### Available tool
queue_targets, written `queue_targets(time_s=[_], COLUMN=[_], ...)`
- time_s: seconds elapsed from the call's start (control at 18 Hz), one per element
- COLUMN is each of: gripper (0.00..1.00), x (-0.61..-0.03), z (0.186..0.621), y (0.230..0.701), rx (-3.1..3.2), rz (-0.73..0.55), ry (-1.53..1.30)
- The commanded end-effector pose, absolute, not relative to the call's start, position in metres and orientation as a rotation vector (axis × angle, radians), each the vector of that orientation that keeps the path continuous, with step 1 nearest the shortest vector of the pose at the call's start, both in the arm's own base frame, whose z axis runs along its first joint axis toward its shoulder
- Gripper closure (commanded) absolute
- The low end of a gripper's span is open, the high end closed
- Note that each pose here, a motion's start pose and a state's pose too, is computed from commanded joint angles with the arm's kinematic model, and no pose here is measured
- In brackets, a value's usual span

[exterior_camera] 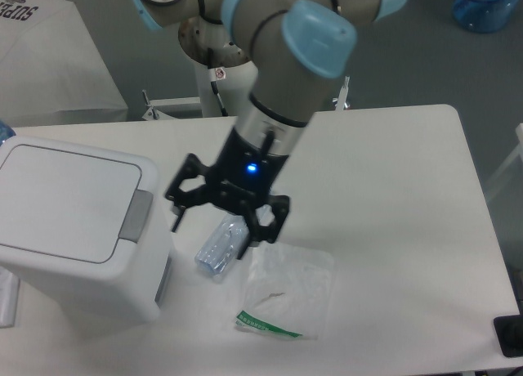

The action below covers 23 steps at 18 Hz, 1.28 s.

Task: Open the trash can
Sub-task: 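Move the gripper over the water bottle toward the white trash can lid, then press the gripper against the trash can lid edge to pop it open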

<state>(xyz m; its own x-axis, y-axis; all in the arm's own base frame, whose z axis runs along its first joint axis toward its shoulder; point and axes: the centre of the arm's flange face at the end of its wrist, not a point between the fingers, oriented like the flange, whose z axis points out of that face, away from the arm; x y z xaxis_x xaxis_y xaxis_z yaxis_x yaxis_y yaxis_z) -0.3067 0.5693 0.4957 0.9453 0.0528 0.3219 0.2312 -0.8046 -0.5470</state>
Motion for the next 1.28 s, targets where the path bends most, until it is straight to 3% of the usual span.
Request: queue_targets(time_s=[1.28], gripper=[0.0], x=[-0.3], z=[0.463], y=[0.562], rx=[-2.51], rz=[-0.395], ry=[-0.208])
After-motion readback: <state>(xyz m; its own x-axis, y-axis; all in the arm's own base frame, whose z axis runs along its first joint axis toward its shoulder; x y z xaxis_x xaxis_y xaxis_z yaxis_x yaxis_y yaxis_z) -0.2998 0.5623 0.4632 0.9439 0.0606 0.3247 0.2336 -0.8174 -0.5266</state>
